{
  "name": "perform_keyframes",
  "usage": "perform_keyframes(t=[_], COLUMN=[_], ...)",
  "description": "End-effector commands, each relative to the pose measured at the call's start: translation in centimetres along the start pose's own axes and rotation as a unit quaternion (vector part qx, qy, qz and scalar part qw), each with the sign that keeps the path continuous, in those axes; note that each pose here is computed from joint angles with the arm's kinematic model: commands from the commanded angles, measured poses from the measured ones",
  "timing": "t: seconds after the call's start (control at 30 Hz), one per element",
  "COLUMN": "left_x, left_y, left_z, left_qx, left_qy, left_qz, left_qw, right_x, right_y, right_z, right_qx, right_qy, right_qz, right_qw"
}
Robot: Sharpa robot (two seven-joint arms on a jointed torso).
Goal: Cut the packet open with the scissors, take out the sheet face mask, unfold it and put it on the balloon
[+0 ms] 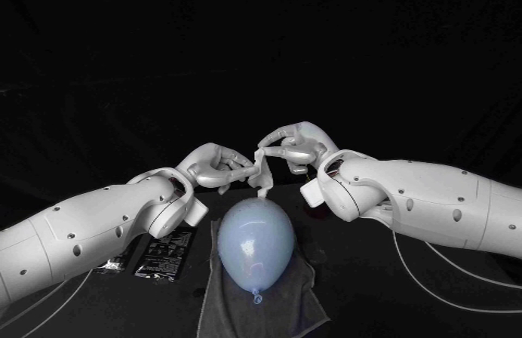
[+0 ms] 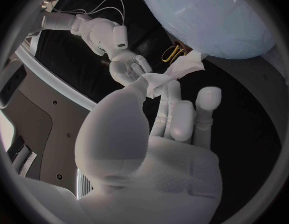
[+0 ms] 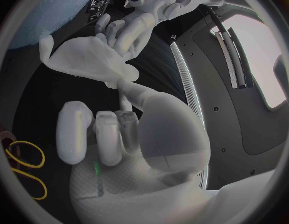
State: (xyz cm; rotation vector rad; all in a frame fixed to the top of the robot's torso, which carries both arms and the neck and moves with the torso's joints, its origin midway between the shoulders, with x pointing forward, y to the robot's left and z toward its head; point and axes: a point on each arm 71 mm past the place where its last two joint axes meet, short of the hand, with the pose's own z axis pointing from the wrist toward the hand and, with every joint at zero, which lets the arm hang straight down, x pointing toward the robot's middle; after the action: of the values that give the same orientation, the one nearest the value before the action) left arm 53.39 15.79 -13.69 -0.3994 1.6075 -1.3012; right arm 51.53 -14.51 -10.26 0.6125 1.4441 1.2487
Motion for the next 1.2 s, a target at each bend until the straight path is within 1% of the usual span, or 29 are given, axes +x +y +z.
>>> perform_keyframes(t=[0.03,0.27,0.6,0.9,1.2], left_x=[0.59,0.75,0.57,0.60,0.59], left_y=[-0.20,-0.39,-0.49,-0.49,-0.51], left_z=[0.15,0.28,0.32,0.31,0.32], left_qx=[0.002,0.011,0.022,0.028,0.029], left_qy=[0.028,0.030,0.023,0.037,0.036], left_qz=[-0.003,-0.020,-0.062,-0.082,-0.098], left_qw=[1.000,0.999,0.998,0.996,0.994], right_x=[0.24,0.34,0.34,0.26,0.25], right_y=[0.22,0.25,0.17,0.01,-0.15], right_z=[-0.02,-0.05,-0.05,0.11,0.29], right_qx=[-0.009,-0.009,-0.007,-0.005,0.000], right_qy=[0.007,0.010,0.012,0.011,0.010], right_qz=[0.002,0.003,0.003,0.003,0.001], right_qw=[1.000,1.000,1.000,1.000,1.000])
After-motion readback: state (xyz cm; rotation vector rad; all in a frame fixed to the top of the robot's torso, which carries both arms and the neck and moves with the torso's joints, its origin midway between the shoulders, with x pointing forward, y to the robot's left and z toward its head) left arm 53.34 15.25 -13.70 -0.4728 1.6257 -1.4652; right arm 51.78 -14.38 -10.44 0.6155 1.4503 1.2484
